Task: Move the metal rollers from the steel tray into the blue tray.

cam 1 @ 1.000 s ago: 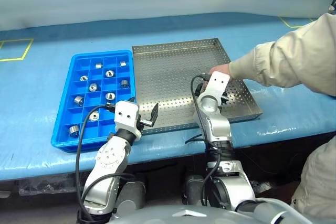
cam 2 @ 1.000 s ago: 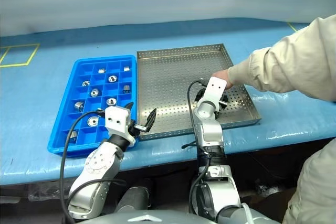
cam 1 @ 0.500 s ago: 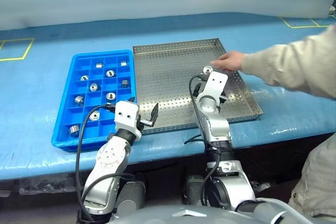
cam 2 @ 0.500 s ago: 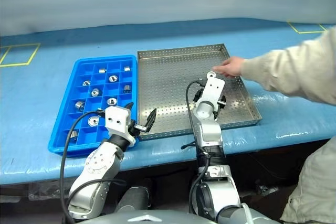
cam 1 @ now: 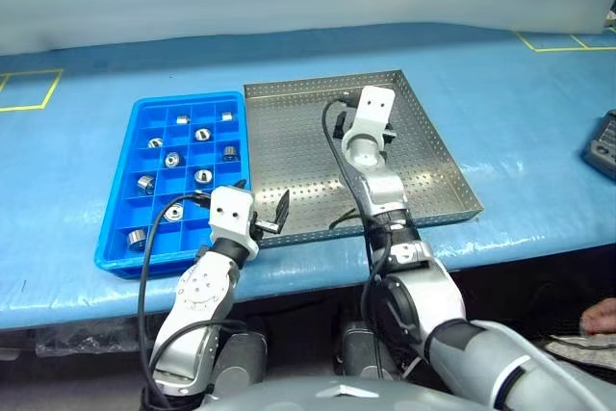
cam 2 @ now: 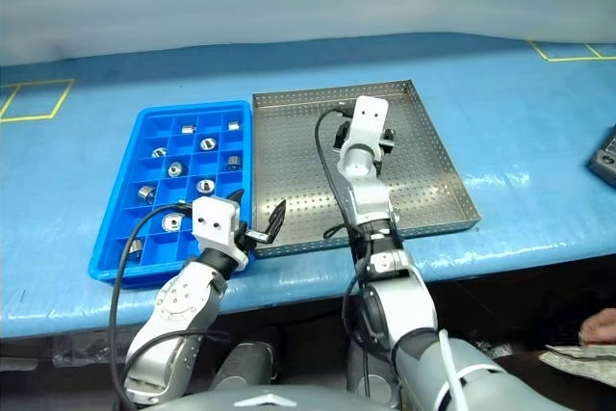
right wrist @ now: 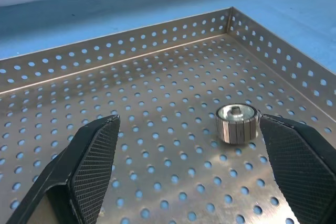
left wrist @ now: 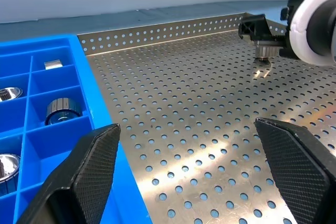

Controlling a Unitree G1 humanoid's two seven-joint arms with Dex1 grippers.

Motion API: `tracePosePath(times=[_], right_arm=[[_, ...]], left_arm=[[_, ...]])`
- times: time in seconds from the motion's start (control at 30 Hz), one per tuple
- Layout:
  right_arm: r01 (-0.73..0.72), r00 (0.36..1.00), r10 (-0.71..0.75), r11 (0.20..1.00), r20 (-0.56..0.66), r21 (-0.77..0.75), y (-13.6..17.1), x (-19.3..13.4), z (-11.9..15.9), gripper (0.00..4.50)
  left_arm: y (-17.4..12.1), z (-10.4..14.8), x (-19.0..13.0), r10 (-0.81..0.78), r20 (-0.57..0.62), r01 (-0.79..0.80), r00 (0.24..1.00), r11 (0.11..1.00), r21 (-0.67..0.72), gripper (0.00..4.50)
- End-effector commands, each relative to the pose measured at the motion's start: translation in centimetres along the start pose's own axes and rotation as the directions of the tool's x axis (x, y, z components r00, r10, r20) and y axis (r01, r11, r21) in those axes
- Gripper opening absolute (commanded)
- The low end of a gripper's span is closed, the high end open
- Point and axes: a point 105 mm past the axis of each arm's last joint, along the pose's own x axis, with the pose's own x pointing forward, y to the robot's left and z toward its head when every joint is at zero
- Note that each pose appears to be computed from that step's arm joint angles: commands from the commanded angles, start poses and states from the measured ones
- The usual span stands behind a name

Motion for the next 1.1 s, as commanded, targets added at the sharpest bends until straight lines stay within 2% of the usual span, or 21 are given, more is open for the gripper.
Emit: tracePosePath(times=[0.03,0.17,0.37,0.8,1.1], right_arm=[[0.030,0.998,-0.030,1.000,0.051,-0.001,-0.5,1.3,1.9,4.46],[0.058,0.997,-0.057,0.998,0.044,-0.021,-1.3,2.5,2.0,4.46],[0.086,0.996,-0.087,0.996,-0.031,-0.039,-2.8,3.4,0.6,4.46],[0.168,0.974,-0.160,0.985,-0.159,0.038,-4.5,3.5,-2.0,4.46],[0.199,0.964,-0.186,0.979,-0.192,0.047,-5.1,3.4,-2.7,4.46]], left_arm=[[0.0,1.2,-0.3,0.009,0.049,-0.009,0.999,1.000,0.003,4.50],[0.1,1.2,-0.4,0.016,0.051,-0.016,0.999,1.000,0.005,4.50],[0.1,1.2,-0.6,0.024,0.050,-0.024,0.998,1.000,0.006,4.50],[-0.2,1.2,-0.6,0.029,0.054,-0.029,0.998,1.000,0.003,4.50],[-0.4,1.5,-0.4,0.028,0.075,-0.028,0.997,1.000,-0.001,4.50]])
